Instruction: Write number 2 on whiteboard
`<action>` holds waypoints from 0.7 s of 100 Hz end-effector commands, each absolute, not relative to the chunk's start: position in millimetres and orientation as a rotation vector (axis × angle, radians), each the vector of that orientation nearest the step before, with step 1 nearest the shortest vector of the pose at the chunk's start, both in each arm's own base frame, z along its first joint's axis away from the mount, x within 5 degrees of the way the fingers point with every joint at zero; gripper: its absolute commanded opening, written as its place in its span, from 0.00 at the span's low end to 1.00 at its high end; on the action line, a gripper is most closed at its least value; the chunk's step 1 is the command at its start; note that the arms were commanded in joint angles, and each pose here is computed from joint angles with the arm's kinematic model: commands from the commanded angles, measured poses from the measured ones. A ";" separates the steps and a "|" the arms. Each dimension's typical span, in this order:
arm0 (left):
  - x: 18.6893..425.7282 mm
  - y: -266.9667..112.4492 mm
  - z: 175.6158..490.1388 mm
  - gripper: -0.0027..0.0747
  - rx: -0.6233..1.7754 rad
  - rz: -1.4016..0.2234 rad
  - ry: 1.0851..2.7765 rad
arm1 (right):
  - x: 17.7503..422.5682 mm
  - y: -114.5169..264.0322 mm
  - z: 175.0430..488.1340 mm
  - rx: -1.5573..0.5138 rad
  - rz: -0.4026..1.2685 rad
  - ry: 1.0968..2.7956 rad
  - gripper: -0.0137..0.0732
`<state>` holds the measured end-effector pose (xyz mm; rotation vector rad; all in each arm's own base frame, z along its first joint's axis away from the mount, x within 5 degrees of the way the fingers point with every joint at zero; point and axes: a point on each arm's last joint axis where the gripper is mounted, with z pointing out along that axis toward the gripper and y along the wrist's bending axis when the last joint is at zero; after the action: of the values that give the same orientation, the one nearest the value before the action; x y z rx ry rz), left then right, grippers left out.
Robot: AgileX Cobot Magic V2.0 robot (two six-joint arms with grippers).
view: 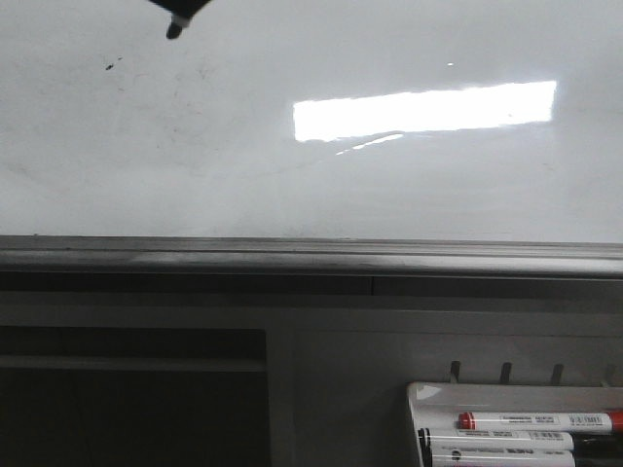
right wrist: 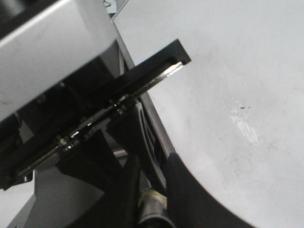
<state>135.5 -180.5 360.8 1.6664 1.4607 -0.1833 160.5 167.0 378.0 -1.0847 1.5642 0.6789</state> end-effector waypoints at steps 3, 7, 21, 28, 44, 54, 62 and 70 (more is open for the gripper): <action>130.7 -165.8 404.4 0.48 1.358 -0.254 1.390 | 167.0 163.6 393.6 -0.985 0.609 1.502 0.08; 128.6 -157.5 409.9 0.57 1.306 -0.265 1.406 | 170.1 162.4 396.8 -0.968 0.568 1.482 0.08; 118.6 -122.7 427.9 0.64 1.110 -0.277 1.447 | 180.1 157.2 413.9 -0.898 0.420 1.398 0.08; 111.2 -102.1 432.7 0.59 1.003 -0.259 1.453 | 188.9 157.6 420.2 -0.879 0.339 1.364 0.08; 95.9 -64.7 423.4 0.34 0.716 -0.253 1.500 | 212.3 166.9 413.8 -0.918 0.185 1.342 0.08; 89.5 -52.2 405.8 0.10 0.634 -0.222 1.527 | 225.1 172.3 402.7 -0.920 0.141 1.372 0.08; 85.7 -47.3 391.5 0.01 0.588 -0.226 1.547 | 234.6 173.7 396.6 -0.895 0.095 1.391 0.08; 83.1 -45.2 382.0 0.01 0.561 -0.240 1.569 | 242.5 174.9 391.1 -0.889 0.038 1.396 0.08</action>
<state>85.4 -48.1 375.0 0.6651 1.6342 -0.1979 237.1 180.7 373.7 -0.9710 1.4504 0.1345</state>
